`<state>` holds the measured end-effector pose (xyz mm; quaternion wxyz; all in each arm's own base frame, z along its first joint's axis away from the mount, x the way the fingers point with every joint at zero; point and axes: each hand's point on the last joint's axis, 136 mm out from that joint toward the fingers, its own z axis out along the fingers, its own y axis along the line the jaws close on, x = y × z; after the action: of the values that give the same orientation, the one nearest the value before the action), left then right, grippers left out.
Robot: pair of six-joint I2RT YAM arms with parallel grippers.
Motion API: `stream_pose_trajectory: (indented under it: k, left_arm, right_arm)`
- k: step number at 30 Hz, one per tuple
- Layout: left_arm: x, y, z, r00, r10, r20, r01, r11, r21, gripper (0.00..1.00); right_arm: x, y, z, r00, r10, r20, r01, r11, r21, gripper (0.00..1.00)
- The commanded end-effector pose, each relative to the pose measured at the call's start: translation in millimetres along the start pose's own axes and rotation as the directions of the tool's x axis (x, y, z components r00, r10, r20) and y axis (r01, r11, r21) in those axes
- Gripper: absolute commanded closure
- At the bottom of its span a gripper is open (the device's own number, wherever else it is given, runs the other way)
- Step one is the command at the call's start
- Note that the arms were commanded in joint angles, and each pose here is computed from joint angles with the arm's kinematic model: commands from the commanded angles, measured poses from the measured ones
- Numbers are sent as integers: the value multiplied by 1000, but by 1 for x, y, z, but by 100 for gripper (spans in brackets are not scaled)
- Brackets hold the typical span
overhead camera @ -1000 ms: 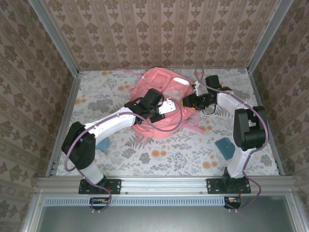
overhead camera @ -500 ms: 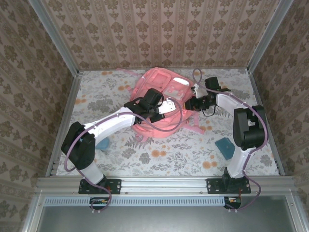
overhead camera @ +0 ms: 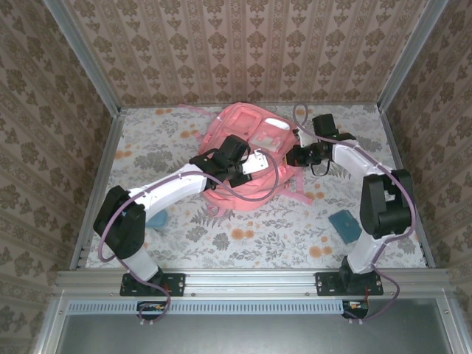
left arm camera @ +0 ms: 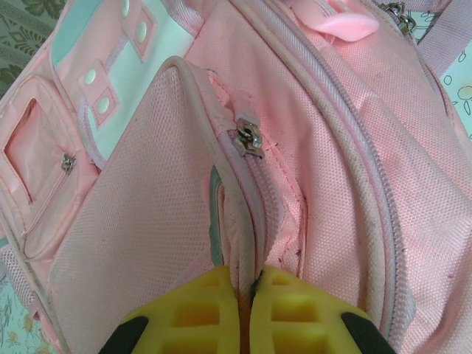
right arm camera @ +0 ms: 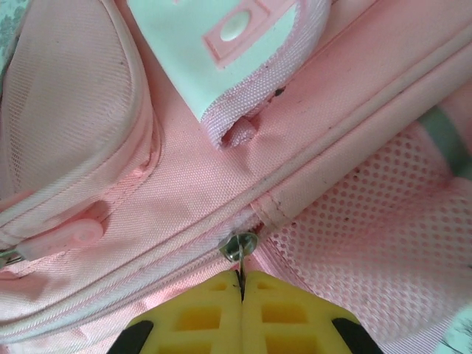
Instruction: Pack books, pencil case, and school supplies into a backpack
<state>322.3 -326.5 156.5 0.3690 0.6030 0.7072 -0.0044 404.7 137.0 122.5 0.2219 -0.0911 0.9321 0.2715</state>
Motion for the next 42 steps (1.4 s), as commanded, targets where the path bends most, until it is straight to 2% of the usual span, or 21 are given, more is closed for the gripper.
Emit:
stream_pose_trajectory:
  k: [1, 3, 9, 11, 12, 14, 17, 22, 27, 37, 42]
  left_arm:
    - [-1, 21, -11, 1000, -19, 10, 20, 997, -76, 100]
    - [-3, 21, -11, 999, -26, 20, 28, 997, -74, 100]
    - [-11, 22, -10, 995, -73, 63, 78, 994, -72, 100]
    - [-11, 22, -9, 995, -74, 66, 79, 994, -73, 100]
    - [-11, 22, -9, 995, -76, 65, 81, 994, -73, 100]
    - [-11, 21, -9, 995, -73, 65, 78, 994, -72, 100]
    - [-9, 22, -12, 996, -67, 63, 72, 994, -78, 100]
    - [-1, 27, -20, 996, -68, 53, 74, 992, -107, 100]
    - [14, 34, -32, 995, -92, 49, 97, 988, -120, 100]
    - [26, 38, -40, 991, -124, 54, 130, 983, -126, 100]
    - [25, 38, -41, 990, -125, 60, 131, 984, -119, 100]
  right_arm:
    - [-1, -10, -29, 1000, -26, 4, 25, 991, 135, 100]
    - [-1, -3, -31, 1000, -26, -1, 26, 992, 122, 100]
    - [15, 50, -24, 999, -31, -42, 29, 998, -57, 100]
    - [20, 52, -21, 999, -16, -39, 14, 999, -50, 100]
    - [21, 48, -21, 1000, 2, -31, -2, 1000, -24, 98]
    - [19, 30, -20, 999, 44, -20, -43, 997, 58, 83]
    - [16, 12, -15, 998, 56, -42, -49, 989, 140, 69]
    - [15, 2, -1, 995, -24, -97, 39, 988, 150, 60]
    - [14, 11, 11, 981, -149, -127, 157, 986, 51, 52]
    - [15, 46, 23, 958, -263, -115, 245, 958, -150, 56]
    - [16, 33, 32, 955, -261, -139, 247, 963, -107, 57]
